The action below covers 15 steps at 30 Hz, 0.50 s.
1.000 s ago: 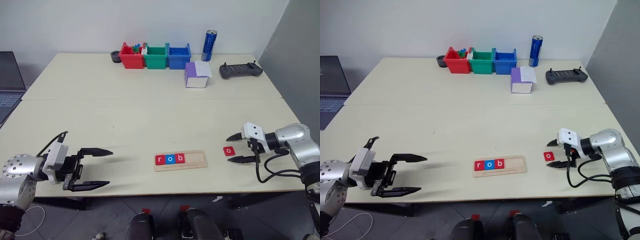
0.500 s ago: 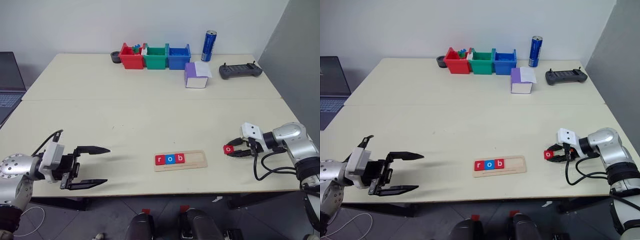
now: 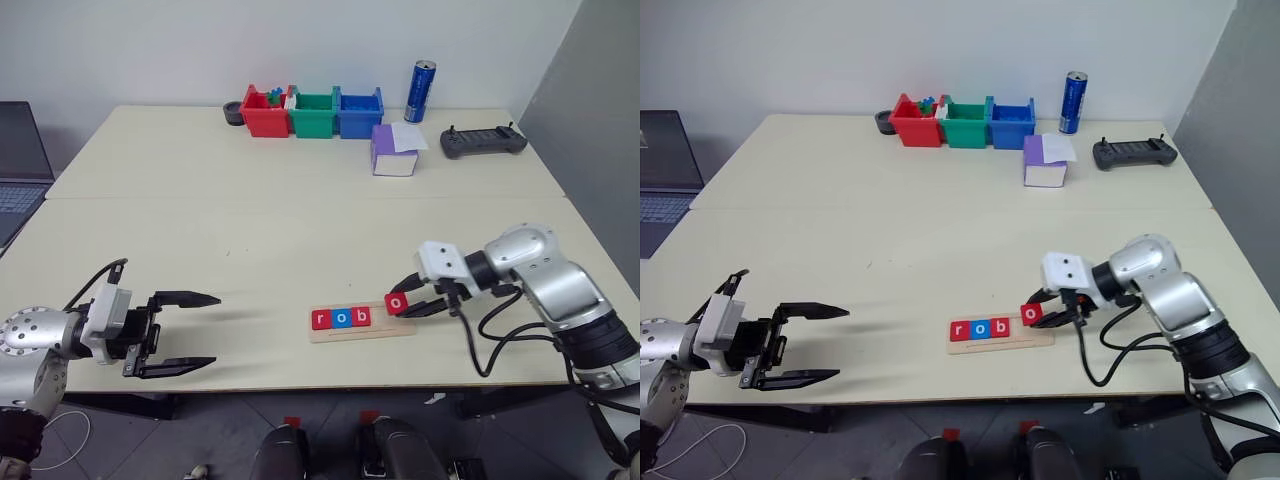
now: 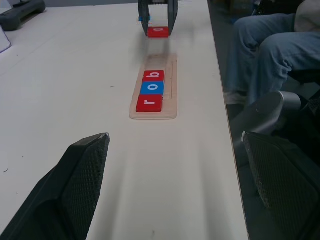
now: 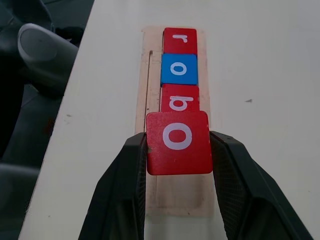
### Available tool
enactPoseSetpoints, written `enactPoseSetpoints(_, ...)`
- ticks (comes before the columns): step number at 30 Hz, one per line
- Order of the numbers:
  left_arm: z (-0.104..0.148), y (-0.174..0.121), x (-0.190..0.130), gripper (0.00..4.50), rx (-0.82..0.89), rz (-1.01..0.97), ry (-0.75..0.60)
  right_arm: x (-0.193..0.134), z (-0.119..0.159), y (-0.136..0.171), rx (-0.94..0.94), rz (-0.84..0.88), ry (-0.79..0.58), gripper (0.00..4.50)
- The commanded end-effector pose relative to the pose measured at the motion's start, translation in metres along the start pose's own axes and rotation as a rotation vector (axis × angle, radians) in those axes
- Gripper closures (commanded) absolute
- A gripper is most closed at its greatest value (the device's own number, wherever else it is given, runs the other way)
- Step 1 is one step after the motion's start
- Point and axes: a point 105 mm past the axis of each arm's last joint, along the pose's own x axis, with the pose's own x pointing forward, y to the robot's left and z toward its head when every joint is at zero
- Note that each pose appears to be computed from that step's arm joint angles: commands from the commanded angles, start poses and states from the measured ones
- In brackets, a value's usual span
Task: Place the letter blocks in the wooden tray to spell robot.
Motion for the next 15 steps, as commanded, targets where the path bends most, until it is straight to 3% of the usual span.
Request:
enactPoseSetpoints(1, 0.007, 0.003, -0.001, 0.00, 0.043, 0.001, -0.003, 0.003, 0.004, -0.003, -0.040, -0.021, 0.039, 3.05)
enactPoseSetpoints(15, 0.005, 0.003, -0.002, 0.00, 0.047, 0.014, 0.013, 0.024, -0.001, -0.014, -0.022, -0.049, 0.062, 3.05)
